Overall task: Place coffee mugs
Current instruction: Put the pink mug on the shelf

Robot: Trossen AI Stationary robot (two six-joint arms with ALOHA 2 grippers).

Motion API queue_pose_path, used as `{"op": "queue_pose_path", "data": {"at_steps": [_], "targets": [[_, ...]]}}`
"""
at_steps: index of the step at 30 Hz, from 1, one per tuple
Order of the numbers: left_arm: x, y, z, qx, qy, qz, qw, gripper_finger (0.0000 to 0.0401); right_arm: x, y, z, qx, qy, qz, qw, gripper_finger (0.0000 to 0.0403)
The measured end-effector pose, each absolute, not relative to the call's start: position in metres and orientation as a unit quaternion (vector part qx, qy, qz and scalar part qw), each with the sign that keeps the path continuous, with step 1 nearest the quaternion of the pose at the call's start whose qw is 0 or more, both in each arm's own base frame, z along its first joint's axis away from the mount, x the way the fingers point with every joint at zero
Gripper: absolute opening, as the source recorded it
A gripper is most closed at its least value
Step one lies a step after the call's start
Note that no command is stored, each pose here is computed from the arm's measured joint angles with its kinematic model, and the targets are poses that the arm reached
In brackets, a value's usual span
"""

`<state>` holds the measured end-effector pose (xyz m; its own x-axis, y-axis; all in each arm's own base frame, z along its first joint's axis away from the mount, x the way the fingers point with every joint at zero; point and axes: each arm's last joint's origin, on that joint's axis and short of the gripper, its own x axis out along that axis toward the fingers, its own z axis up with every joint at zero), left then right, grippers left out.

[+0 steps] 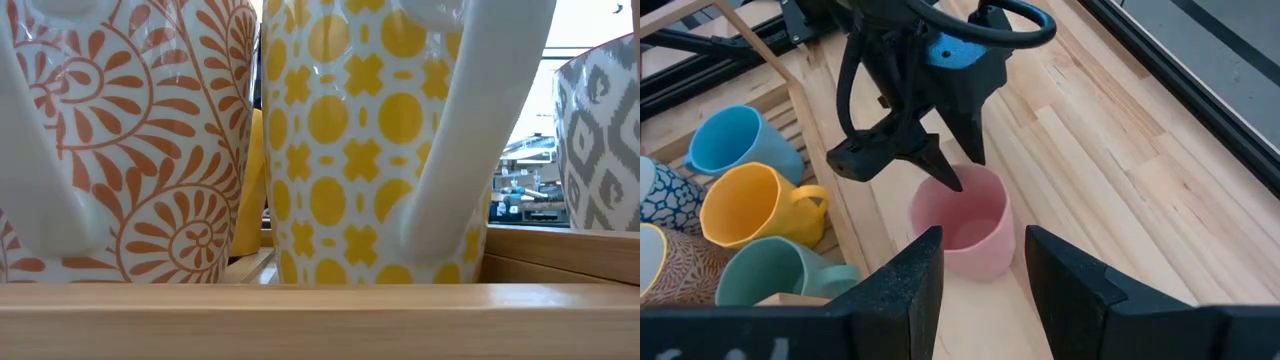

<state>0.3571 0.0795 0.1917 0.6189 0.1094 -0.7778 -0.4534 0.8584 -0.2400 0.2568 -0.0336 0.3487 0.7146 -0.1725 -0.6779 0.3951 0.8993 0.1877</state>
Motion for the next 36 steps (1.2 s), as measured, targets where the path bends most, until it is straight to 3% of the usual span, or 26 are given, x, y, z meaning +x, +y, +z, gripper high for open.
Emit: {"op": "queue_pose_path", "data": {"at_steps": [22, 36], "targets": [[0.3576, 0.0804, 0.1923, -0.210, 0.401, 0.164, 0.876, 0.0021, 0.2569, -0.0336, 0.3488, 0.162, 0.344, -0.156, 0.912, 0.0149], [0.3545, 0.0800, 0.1987, -0.208, 0.396, 0.168, 0.878, 0.0018, 0.2568, -0.0336, 0.3488, 0.162, 0.344, -0.155, 0.912, 0.0149]]}}
